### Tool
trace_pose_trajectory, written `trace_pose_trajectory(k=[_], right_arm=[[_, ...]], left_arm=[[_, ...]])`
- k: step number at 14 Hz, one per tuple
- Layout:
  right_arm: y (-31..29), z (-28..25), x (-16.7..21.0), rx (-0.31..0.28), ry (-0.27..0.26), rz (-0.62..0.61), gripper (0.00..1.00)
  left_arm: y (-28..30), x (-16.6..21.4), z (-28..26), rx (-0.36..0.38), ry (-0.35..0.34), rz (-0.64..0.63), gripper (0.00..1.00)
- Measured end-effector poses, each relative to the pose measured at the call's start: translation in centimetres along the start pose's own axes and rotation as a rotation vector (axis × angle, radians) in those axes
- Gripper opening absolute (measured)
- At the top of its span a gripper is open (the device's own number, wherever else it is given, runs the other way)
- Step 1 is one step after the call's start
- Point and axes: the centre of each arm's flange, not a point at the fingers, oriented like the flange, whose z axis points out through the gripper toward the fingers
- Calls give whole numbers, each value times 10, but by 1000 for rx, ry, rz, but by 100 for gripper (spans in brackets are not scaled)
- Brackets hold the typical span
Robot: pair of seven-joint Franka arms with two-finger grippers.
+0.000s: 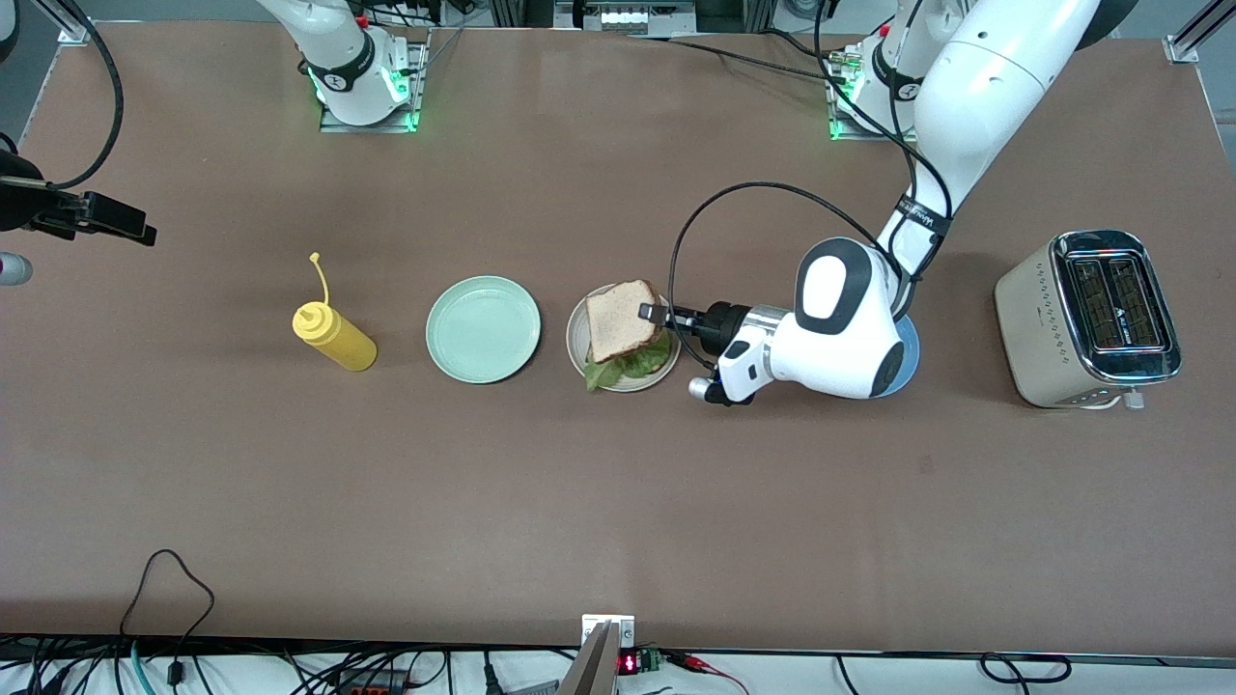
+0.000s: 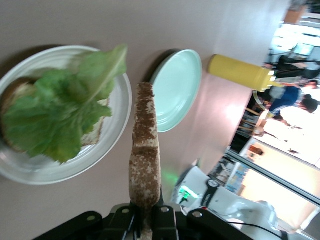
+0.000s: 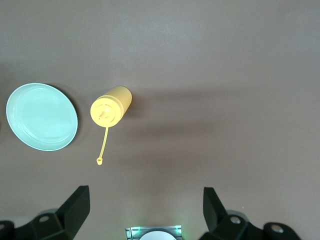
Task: Make sandwich in beige plate with both arms
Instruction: 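Lower the bread slice onto the lettuce on the beige plate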
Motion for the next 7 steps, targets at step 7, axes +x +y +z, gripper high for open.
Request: trace_pose_trajectory(k=[7], right_arm=[[0, 0, 0, 0, 0, 1, 100]], left_arm=[[-41, 1, 10, -68, -5, 82, 10]])
